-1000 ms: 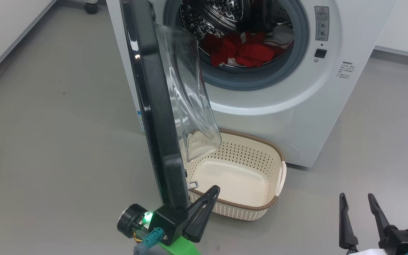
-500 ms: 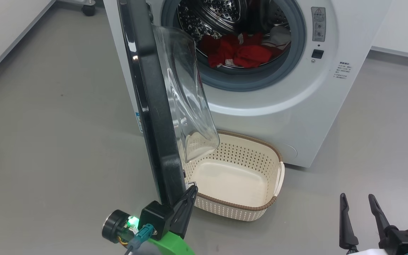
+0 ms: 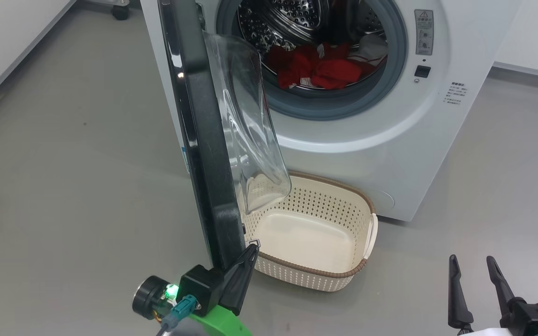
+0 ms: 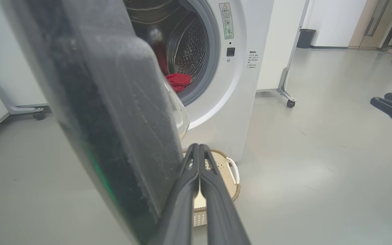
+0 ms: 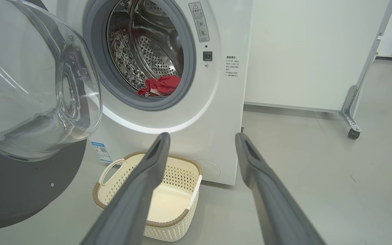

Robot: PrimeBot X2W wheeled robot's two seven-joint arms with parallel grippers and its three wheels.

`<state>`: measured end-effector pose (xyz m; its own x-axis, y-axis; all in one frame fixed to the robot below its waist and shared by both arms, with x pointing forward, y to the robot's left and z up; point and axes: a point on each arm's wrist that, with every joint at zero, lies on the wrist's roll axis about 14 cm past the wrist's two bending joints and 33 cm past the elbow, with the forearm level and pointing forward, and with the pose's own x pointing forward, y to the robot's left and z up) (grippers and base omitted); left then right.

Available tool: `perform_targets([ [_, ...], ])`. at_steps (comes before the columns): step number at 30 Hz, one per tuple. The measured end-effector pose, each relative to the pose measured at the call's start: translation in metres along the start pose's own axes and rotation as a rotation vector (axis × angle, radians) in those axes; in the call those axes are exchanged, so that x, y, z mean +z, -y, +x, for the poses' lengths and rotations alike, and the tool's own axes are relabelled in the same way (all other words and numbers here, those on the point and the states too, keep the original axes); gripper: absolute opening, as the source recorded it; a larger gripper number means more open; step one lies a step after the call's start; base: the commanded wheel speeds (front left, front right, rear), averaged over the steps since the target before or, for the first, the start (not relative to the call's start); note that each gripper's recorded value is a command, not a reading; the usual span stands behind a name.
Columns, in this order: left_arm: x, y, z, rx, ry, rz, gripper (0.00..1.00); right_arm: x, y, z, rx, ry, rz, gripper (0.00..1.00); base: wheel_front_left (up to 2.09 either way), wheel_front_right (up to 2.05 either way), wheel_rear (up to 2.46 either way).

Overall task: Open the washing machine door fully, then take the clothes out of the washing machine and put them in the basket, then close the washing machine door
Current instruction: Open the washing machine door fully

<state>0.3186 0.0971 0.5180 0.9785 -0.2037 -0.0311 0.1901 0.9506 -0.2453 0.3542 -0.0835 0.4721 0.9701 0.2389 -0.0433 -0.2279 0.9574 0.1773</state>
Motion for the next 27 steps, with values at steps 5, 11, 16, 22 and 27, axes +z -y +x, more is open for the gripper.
perform_targets([
  [5,-0.001,-0.005,-0.002,0.024,0.001,-0.022,0.0,-0.001,-0.001,0.002,0.003,-0.004,0.001,1.0,0.0,0.0,0.0],
  [11,-0.002,-0.011,-0.006,0.049,0.001,-0.023,0.0,-0.002,-0.004,0.006,0.016,-0.008,-0.001,1.0,0.0,0.0,0.0],
  [16,0.0,-0.02,-0.011,0.088,0.015,-0.027,0.0,-0.004,-0.011,0.011,0.039,-0.013,-0.002,1.0,0.0,0.0,0.0],
  [22,0.002,-0.034,-0.019,0.147,0.032,-0.028,0.0,-0.006,-0.02,0.017,0.071,-0.021,-0.003,1.0,0.0,0.0,0.0],
  [27,0.005,-0.049,-0.028,0.212,0.052,-0.029,0.0,-0.009,-0.031,0.025,0.109,-0.032,-0.003,1.0,0.0,0.0,0.0],
])
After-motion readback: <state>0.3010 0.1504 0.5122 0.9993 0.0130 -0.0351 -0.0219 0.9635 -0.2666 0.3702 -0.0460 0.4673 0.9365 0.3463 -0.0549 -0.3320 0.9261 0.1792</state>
